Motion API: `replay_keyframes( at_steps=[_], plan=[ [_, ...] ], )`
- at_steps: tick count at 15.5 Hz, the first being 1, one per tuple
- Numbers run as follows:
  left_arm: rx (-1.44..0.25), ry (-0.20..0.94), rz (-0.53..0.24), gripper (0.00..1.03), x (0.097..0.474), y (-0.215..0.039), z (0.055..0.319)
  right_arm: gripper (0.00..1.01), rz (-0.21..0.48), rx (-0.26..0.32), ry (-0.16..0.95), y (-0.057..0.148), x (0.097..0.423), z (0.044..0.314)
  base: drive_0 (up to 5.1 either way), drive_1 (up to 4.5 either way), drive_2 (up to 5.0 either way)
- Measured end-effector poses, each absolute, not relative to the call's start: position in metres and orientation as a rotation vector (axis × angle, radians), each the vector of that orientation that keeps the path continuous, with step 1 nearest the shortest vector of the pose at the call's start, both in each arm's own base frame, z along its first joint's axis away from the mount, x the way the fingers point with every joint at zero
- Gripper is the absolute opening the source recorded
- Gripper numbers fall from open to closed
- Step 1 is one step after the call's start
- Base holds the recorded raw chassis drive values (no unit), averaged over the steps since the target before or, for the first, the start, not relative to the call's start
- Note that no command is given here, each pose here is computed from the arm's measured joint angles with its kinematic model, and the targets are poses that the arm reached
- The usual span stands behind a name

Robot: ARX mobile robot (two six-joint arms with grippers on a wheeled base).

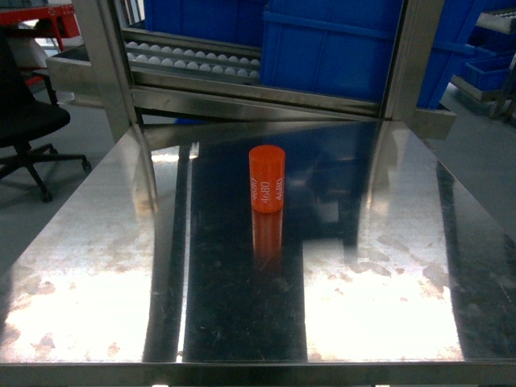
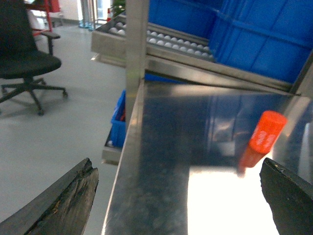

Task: Pick capacitor and pack into box

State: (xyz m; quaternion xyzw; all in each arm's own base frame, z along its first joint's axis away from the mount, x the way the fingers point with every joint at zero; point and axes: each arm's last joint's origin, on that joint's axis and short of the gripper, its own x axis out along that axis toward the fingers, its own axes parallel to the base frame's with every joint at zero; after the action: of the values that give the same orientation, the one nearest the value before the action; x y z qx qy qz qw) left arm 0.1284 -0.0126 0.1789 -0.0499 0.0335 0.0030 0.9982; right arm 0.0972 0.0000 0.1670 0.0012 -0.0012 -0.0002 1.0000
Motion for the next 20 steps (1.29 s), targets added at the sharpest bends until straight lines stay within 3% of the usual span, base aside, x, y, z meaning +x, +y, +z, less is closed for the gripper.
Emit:
replay_keyframes(
  at_steps=[3, 4, 5, 10, 13, 20],
  plan=[
    [-0.094, 0.026, -0.225, 0.98, 0.181, -0.045, 0.2, 0.98, 0.0, 0.002, -0.003, 0.0, 0.097, 0.167, 0.0, 0.0, 0.0],
    [-0.069, 0.116, -0.382, 0.98, 0.248, -0.088, 0.186, 0.98, -0.001, 0.002, -0.004, 0.0, 0.097, 0.167, 0.0, 0.0, 0.0],
    [-0.061, 0.145, -0.401, 0.98, 0.263, -0.099, 0.178, 0.98, 0.0, 0.002, -0.003, 0.0, 0.097, 0.167, 0.0, 0.0, 0.0],
    [-0.018, 0.283, -0.424, 0.98, 0.344, -0.15, 0.133, 0.98, 0.0, 0.002, -0.003, 0.0, 0.097, 0.167, 0.0, 0.0, 0.0],
    [-0.01, 0.286, -0.361, 0.98, 0.377, -0.16, 0.109, 0.98, -0.001, 0.002, -0.003, 0.0, 0.097, 0.167, 0.0, 0.0, 0.0],
    [-0.008, 0.331, -0.33, 0.98, 0.424, -0.169, 0.063, 0.98, 0.0, 0.002, -0.003, 0.0, 0.097, 0.167, 0.0, 0.0, 0.0]
  ],
)
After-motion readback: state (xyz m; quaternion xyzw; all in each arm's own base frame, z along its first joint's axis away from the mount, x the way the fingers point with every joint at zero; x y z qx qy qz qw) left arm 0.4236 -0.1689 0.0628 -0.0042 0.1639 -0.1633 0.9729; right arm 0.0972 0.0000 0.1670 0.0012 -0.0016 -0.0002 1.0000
